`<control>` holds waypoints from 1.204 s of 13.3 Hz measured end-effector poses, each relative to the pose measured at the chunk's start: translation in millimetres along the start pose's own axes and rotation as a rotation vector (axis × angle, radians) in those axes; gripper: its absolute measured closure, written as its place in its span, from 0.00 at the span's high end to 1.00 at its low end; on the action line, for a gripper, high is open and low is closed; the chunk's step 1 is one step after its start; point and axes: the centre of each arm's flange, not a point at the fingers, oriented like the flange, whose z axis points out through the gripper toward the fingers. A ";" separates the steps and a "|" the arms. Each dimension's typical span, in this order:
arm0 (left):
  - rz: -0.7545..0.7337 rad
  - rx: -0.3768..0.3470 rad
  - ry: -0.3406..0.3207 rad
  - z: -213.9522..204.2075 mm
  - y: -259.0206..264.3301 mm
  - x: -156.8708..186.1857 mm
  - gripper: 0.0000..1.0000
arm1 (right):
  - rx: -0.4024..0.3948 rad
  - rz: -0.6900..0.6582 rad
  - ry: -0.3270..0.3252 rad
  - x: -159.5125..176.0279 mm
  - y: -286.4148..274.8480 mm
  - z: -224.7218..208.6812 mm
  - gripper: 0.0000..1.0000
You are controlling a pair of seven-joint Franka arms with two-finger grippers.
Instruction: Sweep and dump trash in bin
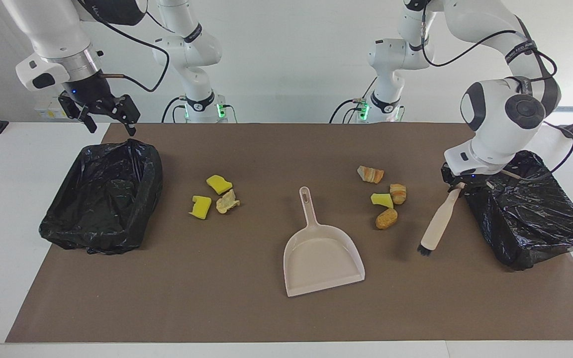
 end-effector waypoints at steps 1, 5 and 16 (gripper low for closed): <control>-0.055 -0.014 -0.014 -0.8 -5.5 -8.7 0.27 | 0.000 0.000 0.000 0.0 0.0 0.0 1.00; -0.133 -0.060 -0.065 15.1 -8.0 -45.3 0.27 | 0.000 0.000 0.000 0.0 0.0 0.0 1.00; -0.120 -0.043 0.016 67.1 84.6 -60.8 0.27 | 0.021 -0.187 -0.007 -3.6 -89.4 29.3 1.00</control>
